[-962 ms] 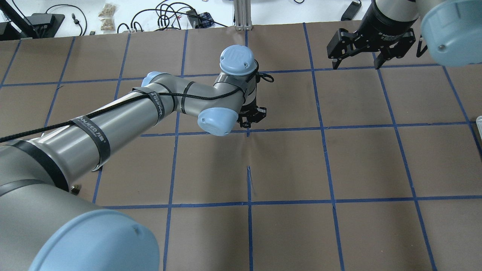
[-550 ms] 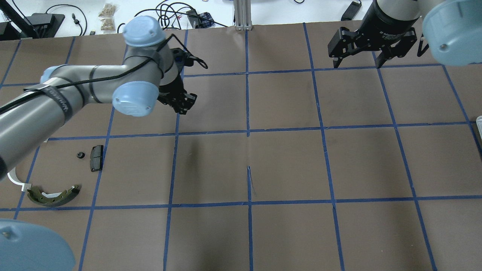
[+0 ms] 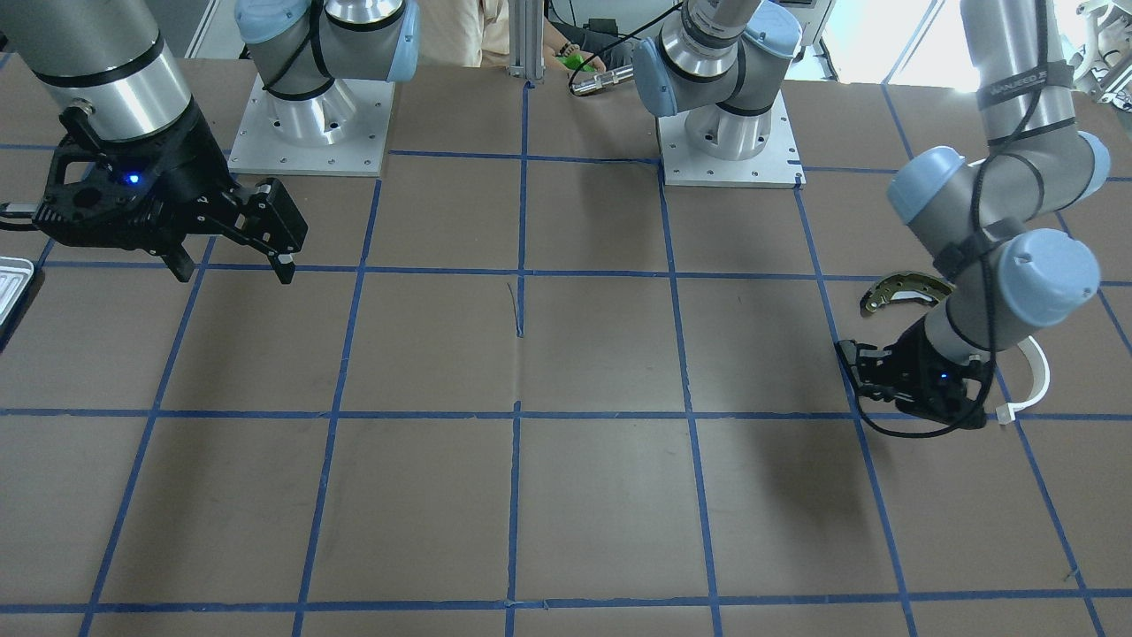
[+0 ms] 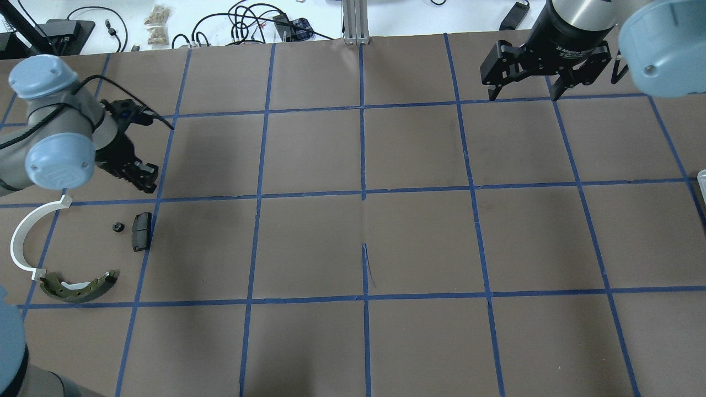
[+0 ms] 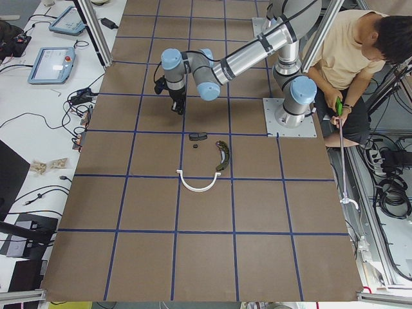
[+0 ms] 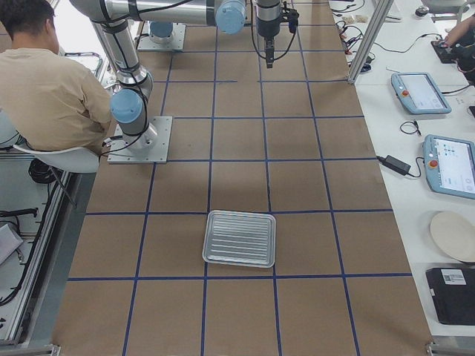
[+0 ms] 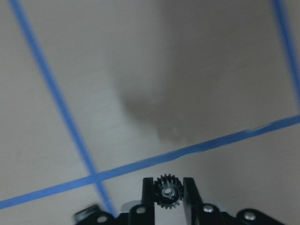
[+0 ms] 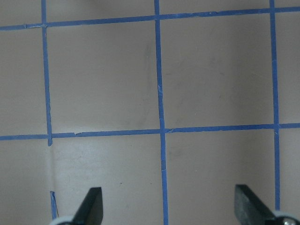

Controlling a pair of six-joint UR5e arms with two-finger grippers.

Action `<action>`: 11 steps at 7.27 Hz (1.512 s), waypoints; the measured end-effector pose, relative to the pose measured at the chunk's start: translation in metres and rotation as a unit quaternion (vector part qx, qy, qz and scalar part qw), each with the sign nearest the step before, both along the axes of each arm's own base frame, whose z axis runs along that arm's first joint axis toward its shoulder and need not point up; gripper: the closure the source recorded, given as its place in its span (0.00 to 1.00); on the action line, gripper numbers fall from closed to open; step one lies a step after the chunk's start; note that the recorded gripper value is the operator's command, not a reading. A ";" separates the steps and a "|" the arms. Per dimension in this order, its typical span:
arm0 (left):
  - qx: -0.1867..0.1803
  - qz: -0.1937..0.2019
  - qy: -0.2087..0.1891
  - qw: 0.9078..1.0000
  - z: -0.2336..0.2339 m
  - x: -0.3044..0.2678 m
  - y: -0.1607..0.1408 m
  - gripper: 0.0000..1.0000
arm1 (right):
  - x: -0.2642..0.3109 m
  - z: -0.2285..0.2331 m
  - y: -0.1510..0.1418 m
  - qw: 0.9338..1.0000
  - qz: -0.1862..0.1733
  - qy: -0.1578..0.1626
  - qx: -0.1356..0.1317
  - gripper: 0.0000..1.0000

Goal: Place bearing gear from tray to pile

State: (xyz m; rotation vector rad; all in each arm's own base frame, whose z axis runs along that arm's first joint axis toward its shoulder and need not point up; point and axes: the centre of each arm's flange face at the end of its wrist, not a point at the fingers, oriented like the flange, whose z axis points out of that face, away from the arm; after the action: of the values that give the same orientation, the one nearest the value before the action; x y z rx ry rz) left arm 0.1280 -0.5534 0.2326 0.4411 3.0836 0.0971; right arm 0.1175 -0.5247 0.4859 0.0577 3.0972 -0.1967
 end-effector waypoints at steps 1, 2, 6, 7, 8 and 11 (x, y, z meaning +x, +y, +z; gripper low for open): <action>-0.006 0.003 -0.005 1.000 -0.012 0.038 0.007 0.94 | 0.000 0.000 0.000 1.000 0.000 0.000 0.000 0.00; -0.009 0.000 -0.008 1.000 -0.022 0.056 0.010 0.86 | 0.000 0.000 0.000 1.000 0.000 0.000 0.000 0.00; -0.008 -0.032 -0.006 0.999 -0.046 0.081 0.013 0.26 | 0.000 0.000 0.000 1.000 0.000 0.000 0.000 0.00; -0.011 -0.033 -0.008 0.999 -0.043 0.083 0.012 0.22 | 0.000 0.000 0.000 1.000 0.000 0.000 0.000 0.00; -0.020 -0.036 -0.014 0.999 -0.029 0.081 0.006 0.22 | 0.000 -0.001 0.000 1.000 0.000 -0.001 0.000 0.00; -0.025 -0.041 -0.008 0.999 0.064 -0.033 -0.042 0.21 | 0.000 -0.001 0.000 1.000 0.000 -0.001 0.000 0.00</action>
State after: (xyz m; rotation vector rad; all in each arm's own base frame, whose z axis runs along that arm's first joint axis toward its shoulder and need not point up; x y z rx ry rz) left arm 0.0951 -0.5956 0.2961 0.5600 3.0392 0.0231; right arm 0.1177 -0.5246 0.4853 0.0585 3.0959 -0.1953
